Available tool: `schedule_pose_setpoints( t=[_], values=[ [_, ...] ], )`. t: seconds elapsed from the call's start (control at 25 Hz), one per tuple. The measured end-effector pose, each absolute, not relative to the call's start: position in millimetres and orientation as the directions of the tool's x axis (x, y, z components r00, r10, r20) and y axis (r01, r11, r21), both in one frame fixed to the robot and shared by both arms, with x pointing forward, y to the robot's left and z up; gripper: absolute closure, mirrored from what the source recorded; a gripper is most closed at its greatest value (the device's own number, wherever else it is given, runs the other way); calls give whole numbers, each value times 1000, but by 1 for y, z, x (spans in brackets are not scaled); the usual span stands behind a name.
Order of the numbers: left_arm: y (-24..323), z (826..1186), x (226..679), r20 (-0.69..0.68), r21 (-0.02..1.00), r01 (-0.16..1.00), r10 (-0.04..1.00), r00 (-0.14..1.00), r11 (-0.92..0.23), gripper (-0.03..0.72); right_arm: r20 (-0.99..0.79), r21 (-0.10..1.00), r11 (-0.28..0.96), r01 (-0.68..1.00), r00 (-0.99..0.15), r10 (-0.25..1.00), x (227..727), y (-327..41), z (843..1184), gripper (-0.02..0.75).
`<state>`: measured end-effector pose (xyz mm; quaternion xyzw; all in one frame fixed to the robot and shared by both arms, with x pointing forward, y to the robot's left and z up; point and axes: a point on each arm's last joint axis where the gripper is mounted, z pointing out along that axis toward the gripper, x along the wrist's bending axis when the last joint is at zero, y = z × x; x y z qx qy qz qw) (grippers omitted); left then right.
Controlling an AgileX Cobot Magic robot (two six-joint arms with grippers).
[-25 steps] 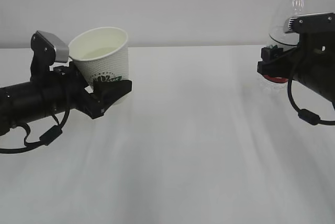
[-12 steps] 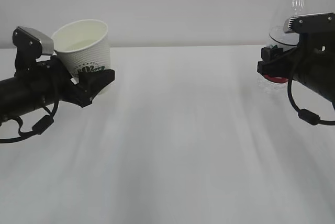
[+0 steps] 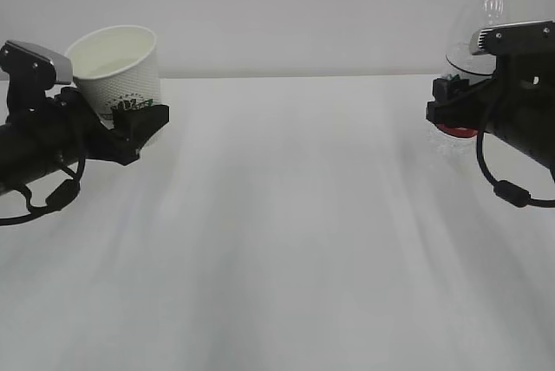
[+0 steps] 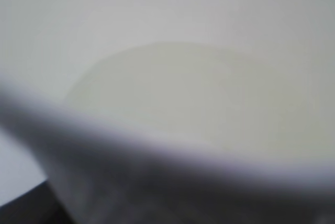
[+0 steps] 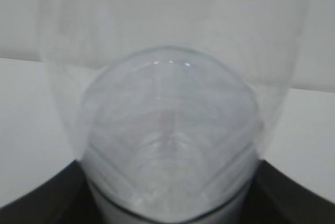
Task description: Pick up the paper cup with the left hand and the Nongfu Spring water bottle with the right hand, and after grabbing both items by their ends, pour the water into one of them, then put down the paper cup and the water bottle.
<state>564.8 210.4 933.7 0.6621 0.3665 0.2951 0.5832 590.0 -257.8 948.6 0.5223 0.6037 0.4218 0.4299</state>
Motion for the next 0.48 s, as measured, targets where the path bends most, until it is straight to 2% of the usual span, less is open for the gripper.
schedule_pose_setpoints(
  t=[0.48],
  values=[
    [242, 935, 574, -45, 990, 142, 901, 432, -19, 172, -78, 958, 98, 268, -85, 993, 590, -258, 949, 272]
  ],
)
